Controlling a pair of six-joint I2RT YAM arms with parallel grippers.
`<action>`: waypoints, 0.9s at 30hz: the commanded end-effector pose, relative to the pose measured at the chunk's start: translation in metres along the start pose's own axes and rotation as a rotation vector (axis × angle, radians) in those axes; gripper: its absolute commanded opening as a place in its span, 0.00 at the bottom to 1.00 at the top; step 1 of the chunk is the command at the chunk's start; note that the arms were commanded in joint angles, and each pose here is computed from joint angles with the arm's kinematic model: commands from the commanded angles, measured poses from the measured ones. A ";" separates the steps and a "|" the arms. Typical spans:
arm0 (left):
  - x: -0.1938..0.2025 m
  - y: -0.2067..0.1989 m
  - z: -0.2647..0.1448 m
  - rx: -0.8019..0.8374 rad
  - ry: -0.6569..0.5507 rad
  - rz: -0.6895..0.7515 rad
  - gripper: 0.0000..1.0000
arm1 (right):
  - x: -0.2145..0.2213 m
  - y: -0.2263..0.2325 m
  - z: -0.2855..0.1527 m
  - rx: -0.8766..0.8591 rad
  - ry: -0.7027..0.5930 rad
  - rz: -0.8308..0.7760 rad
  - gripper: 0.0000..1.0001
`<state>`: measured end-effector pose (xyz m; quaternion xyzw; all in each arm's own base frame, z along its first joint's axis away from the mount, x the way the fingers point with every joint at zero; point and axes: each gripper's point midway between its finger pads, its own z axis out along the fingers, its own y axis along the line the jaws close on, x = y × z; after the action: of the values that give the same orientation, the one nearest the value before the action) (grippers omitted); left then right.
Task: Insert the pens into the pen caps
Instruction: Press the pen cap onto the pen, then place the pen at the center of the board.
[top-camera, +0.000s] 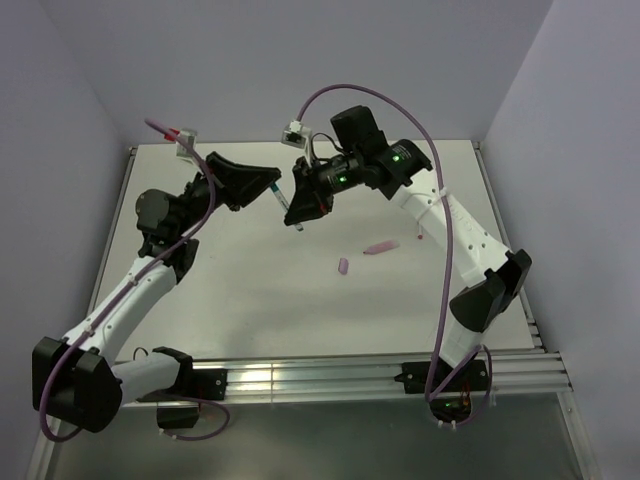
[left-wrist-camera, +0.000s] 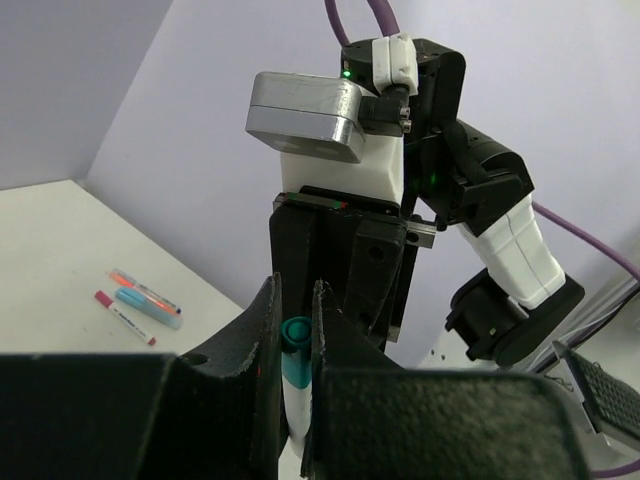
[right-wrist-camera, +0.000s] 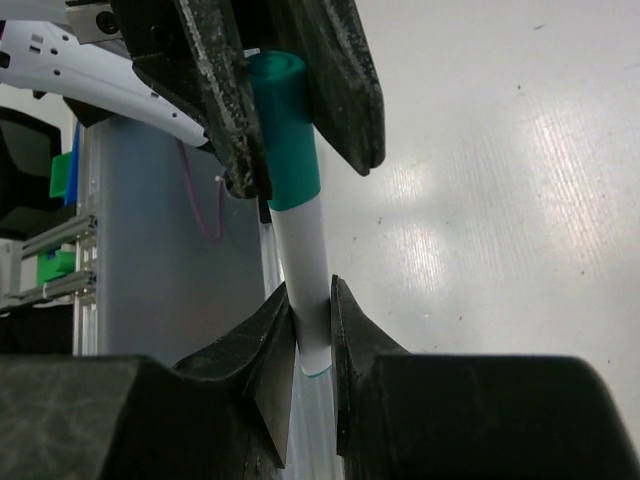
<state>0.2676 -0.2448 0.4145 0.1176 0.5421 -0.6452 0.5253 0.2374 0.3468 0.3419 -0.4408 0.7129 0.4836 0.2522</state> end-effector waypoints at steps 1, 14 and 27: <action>0.110 -0.029 -0.038 0.172 0.540 -0.208 0.08 | -0.123 0.000 -0.044 0.149 -0.432 -0.392 0.00; -0.005 0.000 -0.026 0.045 0.256 -0.046 1.00 | -0.047 -0.037 -0.041 0.197 -0.325 -0.208 0.00; -0.024 0.069 -0.056 -0.288 0.276 0.214 1.00 | 0.050 -0.138 -0.119 0.588 -0.241 0.108 0.00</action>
<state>0.3071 -0.1861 0.3744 0.1506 0.6593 -0.5549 0.4845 0.3244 0.2402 0.2861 -0.2850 0.7804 0.3888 0.3981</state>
